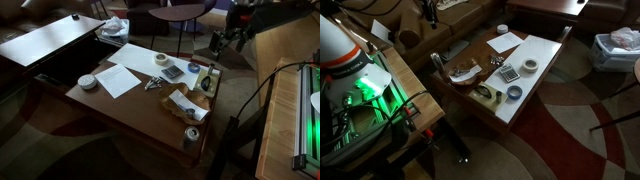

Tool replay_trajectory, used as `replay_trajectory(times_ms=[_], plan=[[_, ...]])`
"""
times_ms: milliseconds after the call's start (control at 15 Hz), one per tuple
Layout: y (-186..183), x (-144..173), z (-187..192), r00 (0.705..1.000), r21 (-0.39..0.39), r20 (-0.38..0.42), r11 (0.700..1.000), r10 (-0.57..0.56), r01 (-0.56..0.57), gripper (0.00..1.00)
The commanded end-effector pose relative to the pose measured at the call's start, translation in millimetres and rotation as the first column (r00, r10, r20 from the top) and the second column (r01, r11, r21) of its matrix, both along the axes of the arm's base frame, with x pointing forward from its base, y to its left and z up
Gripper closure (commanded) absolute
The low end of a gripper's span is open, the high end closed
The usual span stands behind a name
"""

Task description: Move the cup from the tray to the table

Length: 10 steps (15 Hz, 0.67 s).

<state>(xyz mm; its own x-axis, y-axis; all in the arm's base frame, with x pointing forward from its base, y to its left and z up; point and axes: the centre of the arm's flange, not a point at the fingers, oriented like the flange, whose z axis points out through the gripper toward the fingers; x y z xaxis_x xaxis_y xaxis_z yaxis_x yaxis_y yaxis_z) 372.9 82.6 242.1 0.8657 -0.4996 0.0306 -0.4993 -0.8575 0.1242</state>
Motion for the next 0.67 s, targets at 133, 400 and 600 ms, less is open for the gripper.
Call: replay_trajectory(times_ms=[133,400,600], plan=[[-31,8,-87,0.974,0.000,-0.204,0.995,-0.101,0.103,0.00],[-37,-1,-85,0.976,-0.015,-0.194,0.995,-0.101,0.100,0.00],[-31,8,-104,0.970,0.005,-0.221,0.995,-0.099,0.103,0.00]])
